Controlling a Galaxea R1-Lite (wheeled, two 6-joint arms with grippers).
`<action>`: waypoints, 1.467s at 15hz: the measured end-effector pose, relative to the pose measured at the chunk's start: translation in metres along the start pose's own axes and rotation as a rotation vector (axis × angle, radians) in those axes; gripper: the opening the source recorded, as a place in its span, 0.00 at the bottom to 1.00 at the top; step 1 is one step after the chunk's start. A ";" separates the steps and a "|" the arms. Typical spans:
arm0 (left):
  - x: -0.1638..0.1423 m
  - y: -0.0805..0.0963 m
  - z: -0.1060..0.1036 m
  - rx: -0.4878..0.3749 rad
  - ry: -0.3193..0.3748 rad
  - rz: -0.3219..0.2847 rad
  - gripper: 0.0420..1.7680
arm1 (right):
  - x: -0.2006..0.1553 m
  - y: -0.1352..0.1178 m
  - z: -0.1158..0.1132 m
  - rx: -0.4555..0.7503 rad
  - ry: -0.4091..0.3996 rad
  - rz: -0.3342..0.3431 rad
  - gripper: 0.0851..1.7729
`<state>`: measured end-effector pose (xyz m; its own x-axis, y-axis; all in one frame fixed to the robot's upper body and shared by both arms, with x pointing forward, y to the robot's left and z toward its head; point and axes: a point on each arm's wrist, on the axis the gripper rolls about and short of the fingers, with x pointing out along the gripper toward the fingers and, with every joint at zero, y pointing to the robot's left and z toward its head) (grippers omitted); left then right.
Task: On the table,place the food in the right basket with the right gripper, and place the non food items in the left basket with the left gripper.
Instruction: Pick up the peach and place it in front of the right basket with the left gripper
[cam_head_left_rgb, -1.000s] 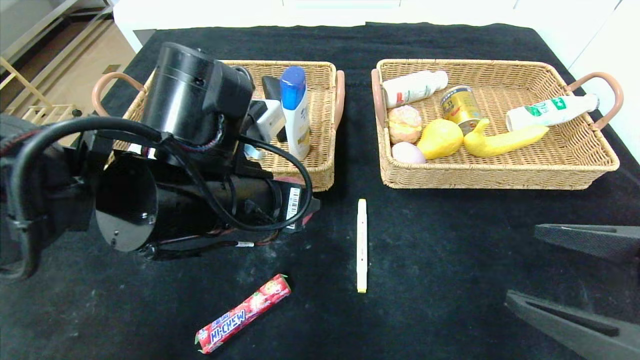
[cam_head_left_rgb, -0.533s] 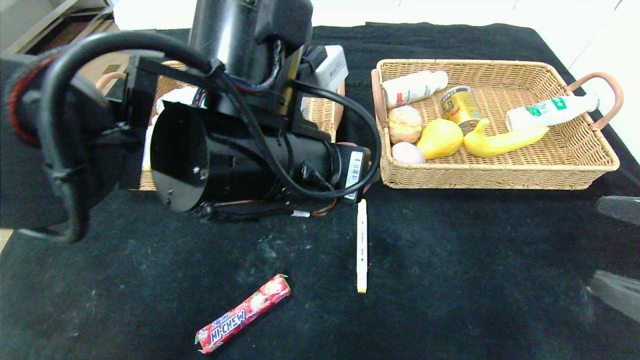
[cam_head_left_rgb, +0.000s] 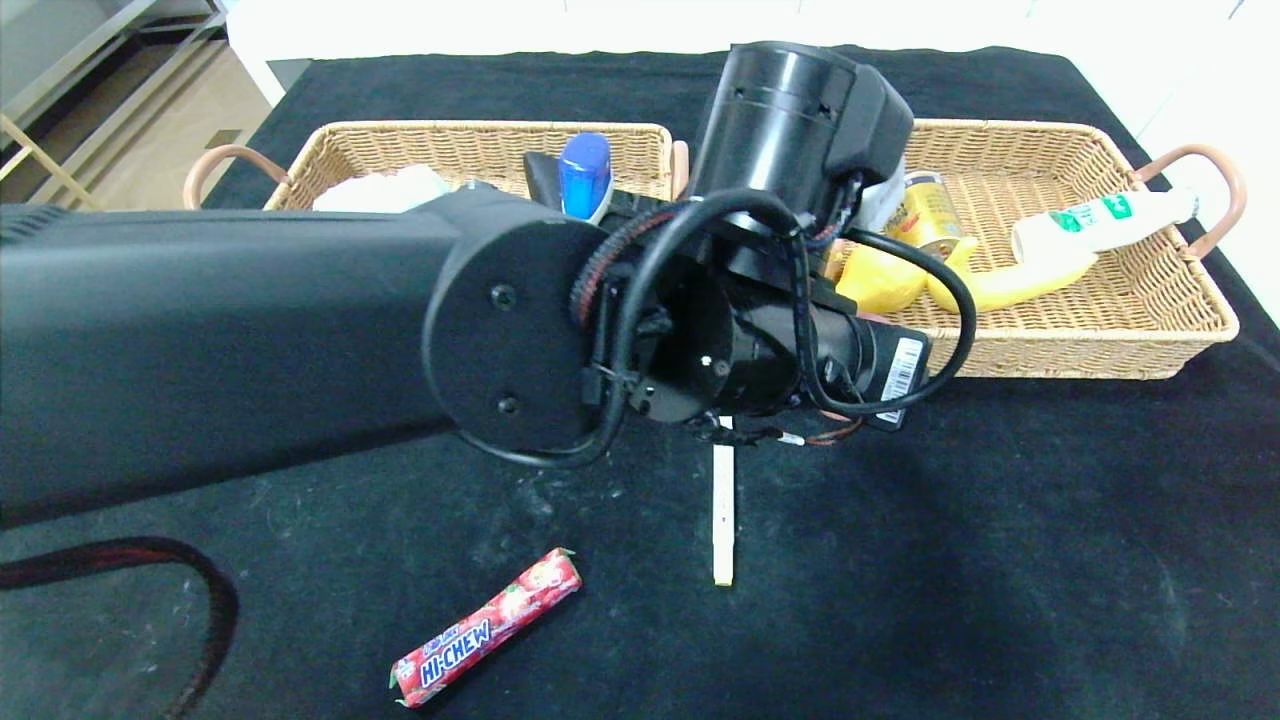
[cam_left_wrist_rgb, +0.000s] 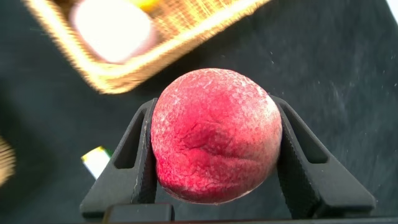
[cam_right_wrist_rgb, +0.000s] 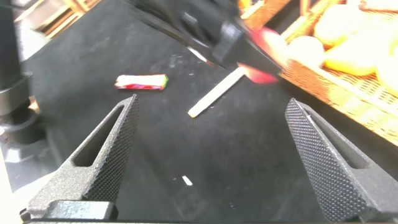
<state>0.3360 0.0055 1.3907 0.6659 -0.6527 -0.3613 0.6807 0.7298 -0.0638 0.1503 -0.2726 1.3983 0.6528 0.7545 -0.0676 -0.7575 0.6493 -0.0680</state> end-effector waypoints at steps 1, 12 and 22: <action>0.007 -0.005 -0.004 0.007 0.011 -0.012 0.61 | -0.002 0.001 -0.001 -0.006 0.003 0.007 0.96; 0.044 -0.012 -0.030 0.022 0.087 -0.009 0.61 | -0.011 0.000 0.005 -0.008 -0.039 -0.007 0.96; 0.056 -0.020 -0.046 0.036 0.133 -0.007 0.61 | -0.013 0.000 0.005 -0.008 -0.042 -0.005 0.96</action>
<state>0.3461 -0.0365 1.3293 0.6164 -0.6232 -0.4813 0.6971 0.7162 -0.0345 0.1416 -0.2816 1.4041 0.6559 0.7544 -0.0253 -0.7537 0.6528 -0.0764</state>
